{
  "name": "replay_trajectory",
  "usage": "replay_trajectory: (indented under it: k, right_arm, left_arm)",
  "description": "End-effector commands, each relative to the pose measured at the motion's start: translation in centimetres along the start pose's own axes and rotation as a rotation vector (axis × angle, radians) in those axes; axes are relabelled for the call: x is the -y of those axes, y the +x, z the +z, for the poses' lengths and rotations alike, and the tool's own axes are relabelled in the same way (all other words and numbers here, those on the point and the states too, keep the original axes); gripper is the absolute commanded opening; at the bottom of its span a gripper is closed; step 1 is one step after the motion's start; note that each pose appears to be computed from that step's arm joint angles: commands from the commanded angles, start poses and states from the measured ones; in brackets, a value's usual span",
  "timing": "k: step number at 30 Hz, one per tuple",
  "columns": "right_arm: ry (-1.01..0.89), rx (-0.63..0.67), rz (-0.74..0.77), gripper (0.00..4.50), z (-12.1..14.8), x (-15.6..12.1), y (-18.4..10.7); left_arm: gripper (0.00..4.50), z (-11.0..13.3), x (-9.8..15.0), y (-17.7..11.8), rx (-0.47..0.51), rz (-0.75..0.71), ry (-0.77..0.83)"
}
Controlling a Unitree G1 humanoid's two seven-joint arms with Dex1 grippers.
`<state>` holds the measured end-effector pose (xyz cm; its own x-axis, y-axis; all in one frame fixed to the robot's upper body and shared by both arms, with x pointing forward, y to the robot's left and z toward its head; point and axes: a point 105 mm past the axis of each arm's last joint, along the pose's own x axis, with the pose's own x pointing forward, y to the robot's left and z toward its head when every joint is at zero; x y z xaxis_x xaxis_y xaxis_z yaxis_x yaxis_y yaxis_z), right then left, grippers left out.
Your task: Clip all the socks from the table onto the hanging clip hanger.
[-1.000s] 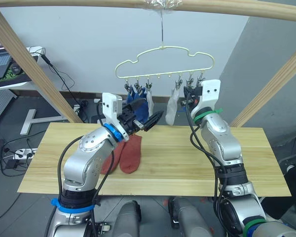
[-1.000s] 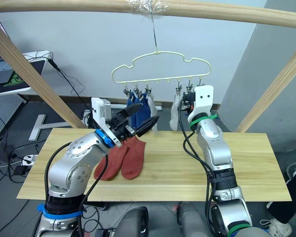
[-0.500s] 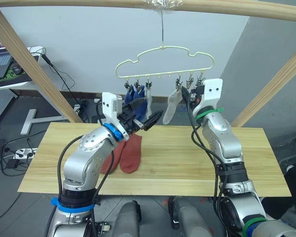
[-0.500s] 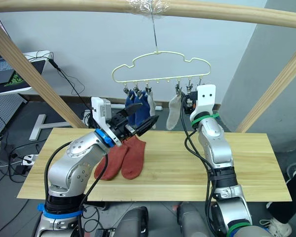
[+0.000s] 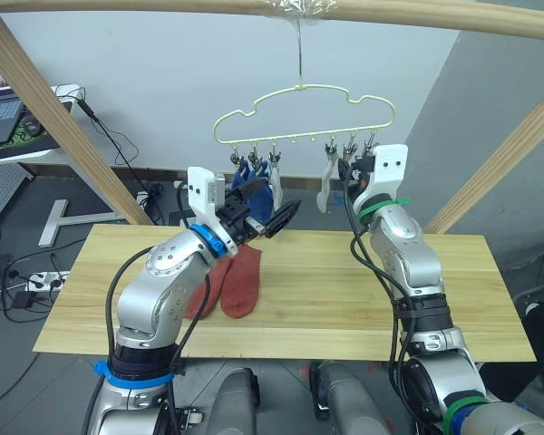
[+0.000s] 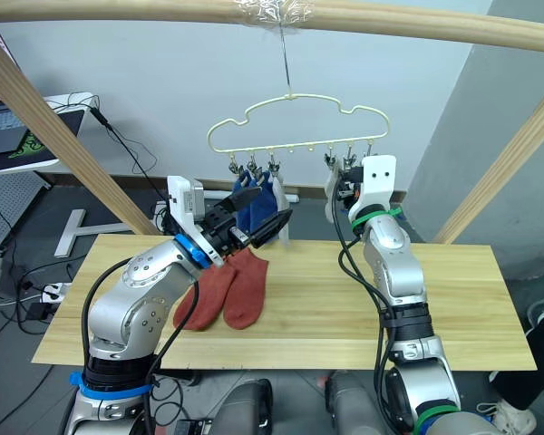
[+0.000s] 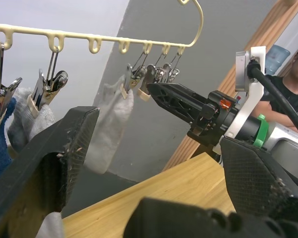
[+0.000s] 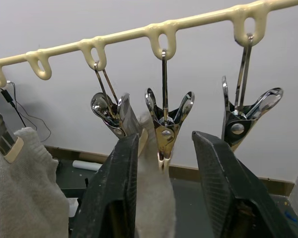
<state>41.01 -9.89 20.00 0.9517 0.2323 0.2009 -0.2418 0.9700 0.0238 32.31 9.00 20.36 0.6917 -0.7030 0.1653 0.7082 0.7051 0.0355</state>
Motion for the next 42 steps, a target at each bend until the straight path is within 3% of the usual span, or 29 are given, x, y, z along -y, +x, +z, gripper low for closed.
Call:
replay_trajectory:
  k: [1, 15, 33, 39, 42]
  right_arm:
    - [-0.001, 0.071, -0.010, 1.75, 2.0, 0.2, 0.5]
    - [-0.020, 0.111, 0.014, 1.75, 3.2, -0.1, 1.9]
    - [0.003, 0.122, 0.032, 1.75, 3.5, -0.6, 2.3]
    - [0.000, 0.125, 0.032, 0.15, 3.6, -0.5, 2.3]
    - [-0.002, 0.126, 0.033, 0.01, 3.6, -0.5, 2.3]
  left_arm:
    - [4.50, 1.7, 0.8, 0.2, 0.054, -0.029, 0.029]
    - [4.50, 3.8, 1.9, 1.0, 0.100, -0.087, 0.061]
    - [4.50, 4.5, 2.3, 1.3, 0.123, -0.106, 0.066]
    - [4.50, 4.4, 2.5, 1.3, 0.127, -0.109, 0.060]
    - [4.50, 4.4, 2.8, 1.4, 0.128, -0.116, 0.055]
